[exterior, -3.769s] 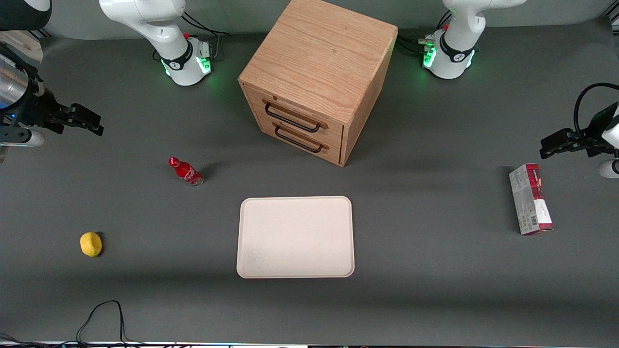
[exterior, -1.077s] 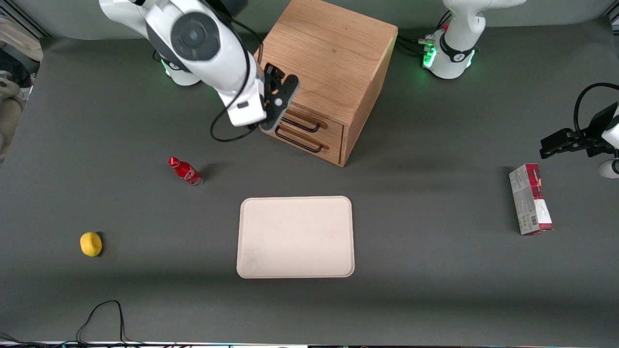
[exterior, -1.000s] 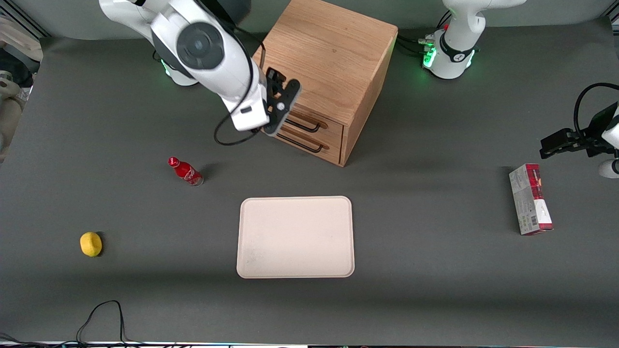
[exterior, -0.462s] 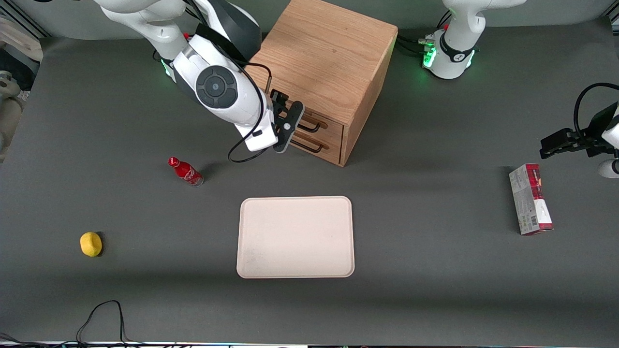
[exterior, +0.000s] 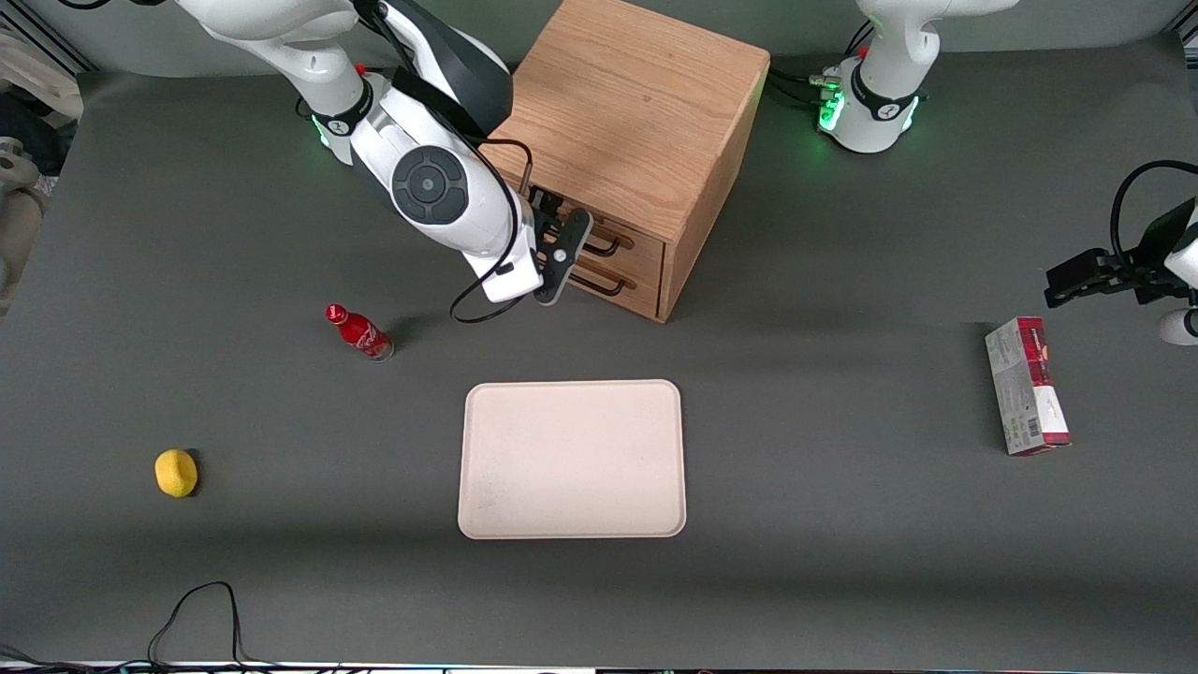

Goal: Open upper drawer

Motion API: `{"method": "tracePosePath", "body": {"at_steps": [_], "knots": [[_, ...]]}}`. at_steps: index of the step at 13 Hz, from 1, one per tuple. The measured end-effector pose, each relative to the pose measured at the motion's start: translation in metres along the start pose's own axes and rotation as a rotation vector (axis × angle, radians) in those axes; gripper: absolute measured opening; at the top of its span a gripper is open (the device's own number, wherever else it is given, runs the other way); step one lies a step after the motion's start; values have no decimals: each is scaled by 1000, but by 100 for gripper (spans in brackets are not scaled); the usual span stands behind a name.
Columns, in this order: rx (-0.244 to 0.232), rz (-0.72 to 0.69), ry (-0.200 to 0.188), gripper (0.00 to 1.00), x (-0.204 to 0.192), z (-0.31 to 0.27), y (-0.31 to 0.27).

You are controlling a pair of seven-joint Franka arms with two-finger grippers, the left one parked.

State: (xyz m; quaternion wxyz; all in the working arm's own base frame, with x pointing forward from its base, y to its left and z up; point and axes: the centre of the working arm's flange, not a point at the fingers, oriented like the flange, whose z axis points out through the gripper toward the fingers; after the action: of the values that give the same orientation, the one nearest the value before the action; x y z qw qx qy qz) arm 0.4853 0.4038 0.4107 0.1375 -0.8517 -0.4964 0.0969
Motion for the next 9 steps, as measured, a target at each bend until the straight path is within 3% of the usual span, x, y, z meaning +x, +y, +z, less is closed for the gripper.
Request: {"method": "tracePosePath", "body": {"at_steps": [4, 6, 9], "knots": [[-17, -16, -1, 100, 2, 6, 4], [-65, -30, -3, 100, 3, 12, 15], [-91, -62, 0, 100, -3, 15, 53]]}}
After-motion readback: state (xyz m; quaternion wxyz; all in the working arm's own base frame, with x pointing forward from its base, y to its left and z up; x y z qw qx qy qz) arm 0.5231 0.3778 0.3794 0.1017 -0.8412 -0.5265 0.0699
